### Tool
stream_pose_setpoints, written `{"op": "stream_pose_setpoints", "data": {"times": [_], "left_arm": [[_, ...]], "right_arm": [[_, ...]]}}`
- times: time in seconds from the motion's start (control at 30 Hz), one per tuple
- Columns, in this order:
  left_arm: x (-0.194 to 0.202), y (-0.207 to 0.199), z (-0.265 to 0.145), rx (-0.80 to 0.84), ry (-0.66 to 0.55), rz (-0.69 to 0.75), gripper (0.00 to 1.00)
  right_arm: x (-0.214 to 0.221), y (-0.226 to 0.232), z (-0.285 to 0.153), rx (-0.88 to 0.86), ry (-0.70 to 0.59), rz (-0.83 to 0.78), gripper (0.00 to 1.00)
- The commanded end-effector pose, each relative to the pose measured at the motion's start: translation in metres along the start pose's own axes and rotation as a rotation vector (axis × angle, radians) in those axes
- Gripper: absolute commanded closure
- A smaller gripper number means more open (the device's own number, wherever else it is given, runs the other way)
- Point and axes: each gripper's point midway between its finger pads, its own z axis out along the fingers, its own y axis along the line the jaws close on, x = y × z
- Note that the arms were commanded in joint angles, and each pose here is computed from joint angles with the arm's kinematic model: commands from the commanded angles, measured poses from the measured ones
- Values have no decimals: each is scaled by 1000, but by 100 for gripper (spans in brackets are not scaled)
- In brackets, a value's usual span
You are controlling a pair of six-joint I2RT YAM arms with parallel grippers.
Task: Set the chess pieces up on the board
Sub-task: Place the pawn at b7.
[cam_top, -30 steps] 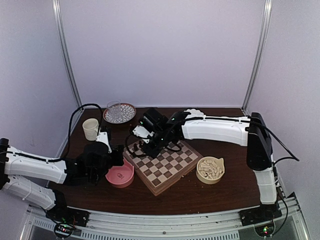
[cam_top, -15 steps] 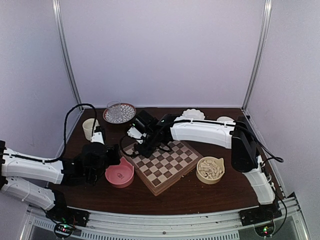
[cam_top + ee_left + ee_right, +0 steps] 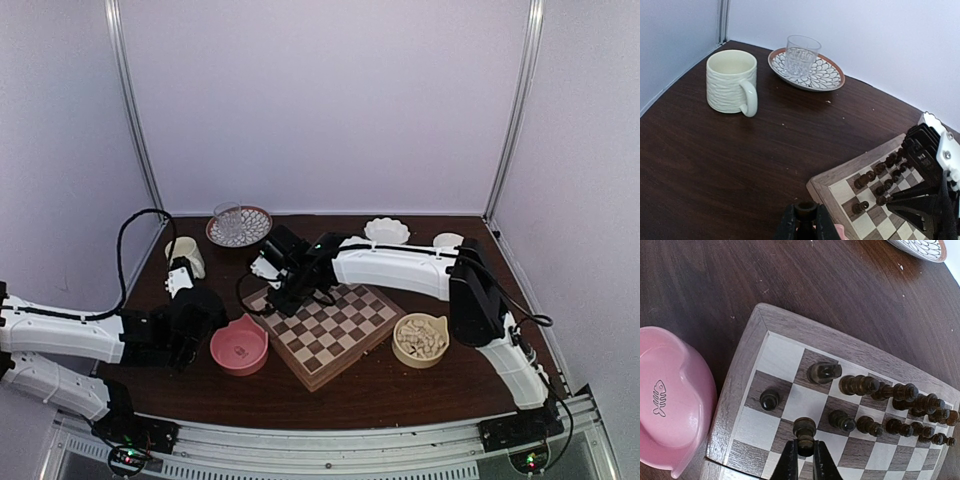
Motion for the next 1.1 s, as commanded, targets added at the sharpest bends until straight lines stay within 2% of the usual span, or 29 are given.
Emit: {"op": "stream_pose_setpoints", "data": {"times": [0.0,1.07], "left_arm": [[-16,17,-3,-105,-57,-73,100],[-11,12,-1,-80,-35,-78,100]], "right_arm": [[-6,-6,6,25,-12,0,99],[-2,-7,24,29,5,-5,96]]}}
